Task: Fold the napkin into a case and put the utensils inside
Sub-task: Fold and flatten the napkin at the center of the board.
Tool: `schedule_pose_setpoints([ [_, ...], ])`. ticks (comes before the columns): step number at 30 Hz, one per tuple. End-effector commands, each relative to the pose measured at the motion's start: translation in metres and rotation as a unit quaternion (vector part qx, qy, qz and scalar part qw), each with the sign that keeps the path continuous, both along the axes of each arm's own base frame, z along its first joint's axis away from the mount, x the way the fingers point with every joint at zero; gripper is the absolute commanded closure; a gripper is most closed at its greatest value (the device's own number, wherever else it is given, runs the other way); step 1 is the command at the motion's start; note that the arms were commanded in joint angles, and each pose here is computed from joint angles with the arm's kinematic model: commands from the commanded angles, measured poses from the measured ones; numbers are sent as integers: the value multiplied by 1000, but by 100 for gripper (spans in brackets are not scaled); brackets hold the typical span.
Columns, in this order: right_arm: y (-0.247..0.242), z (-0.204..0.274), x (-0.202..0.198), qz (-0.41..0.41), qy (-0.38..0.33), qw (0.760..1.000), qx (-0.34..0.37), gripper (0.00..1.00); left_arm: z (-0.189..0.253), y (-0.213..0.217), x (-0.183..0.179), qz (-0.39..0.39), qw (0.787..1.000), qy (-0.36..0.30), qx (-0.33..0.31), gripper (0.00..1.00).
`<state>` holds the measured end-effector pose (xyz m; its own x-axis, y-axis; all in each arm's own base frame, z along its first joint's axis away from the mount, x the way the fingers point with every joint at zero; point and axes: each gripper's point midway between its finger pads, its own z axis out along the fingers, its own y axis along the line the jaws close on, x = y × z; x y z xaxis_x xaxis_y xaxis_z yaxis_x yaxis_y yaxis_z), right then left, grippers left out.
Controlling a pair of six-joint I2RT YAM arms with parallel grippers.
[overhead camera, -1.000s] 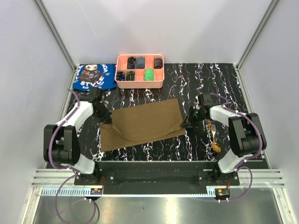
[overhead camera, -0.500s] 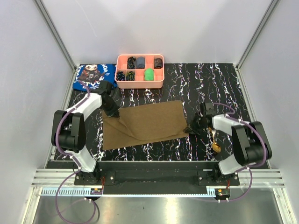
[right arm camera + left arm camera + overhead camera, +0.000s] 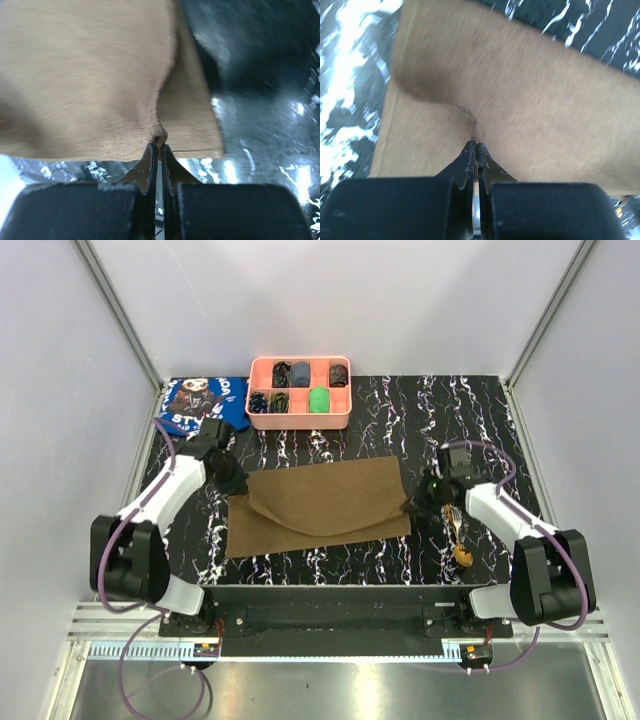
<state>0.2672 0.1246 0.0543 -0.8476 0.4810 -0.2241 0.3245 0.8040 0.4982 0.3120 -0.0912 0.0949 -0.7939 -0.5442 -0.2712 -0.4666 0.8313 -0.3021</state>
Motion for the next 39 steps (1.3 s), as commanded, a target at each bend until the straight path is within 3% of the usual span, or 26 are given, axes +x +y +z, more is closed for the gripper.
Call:
schedule_pose_setpoints([
  [1, 10, 35, 14, 70, -36, 997, 8, 100, 5, 13, -28, 6, 1000, -5, 20, 100],
  [7, 14, 26, 5, 83, -10, 996, 19, 100, 14, 27, -53, 29, 999, -16, 36, 100],
  [15, 14, 23, -8, 83, 2, 996, 26, 100, -4, 38, -84, 38, 998, 15, 51, 100],
  [26, 11, 26, -15, 87, 6, 996, 20, 100, -12, 55, -100, 56, 996, 28, 68, 100],
  [34, 9, 27, -19, 86, 6, 996, 15, 100, -16, 54, -111, 55, 996, 36, 60, 100],
  [39, 8, 22, -20, 86, 16, 996, 12, 100, -27, 51, -127, 95, 994, 47, 41, 100],
])
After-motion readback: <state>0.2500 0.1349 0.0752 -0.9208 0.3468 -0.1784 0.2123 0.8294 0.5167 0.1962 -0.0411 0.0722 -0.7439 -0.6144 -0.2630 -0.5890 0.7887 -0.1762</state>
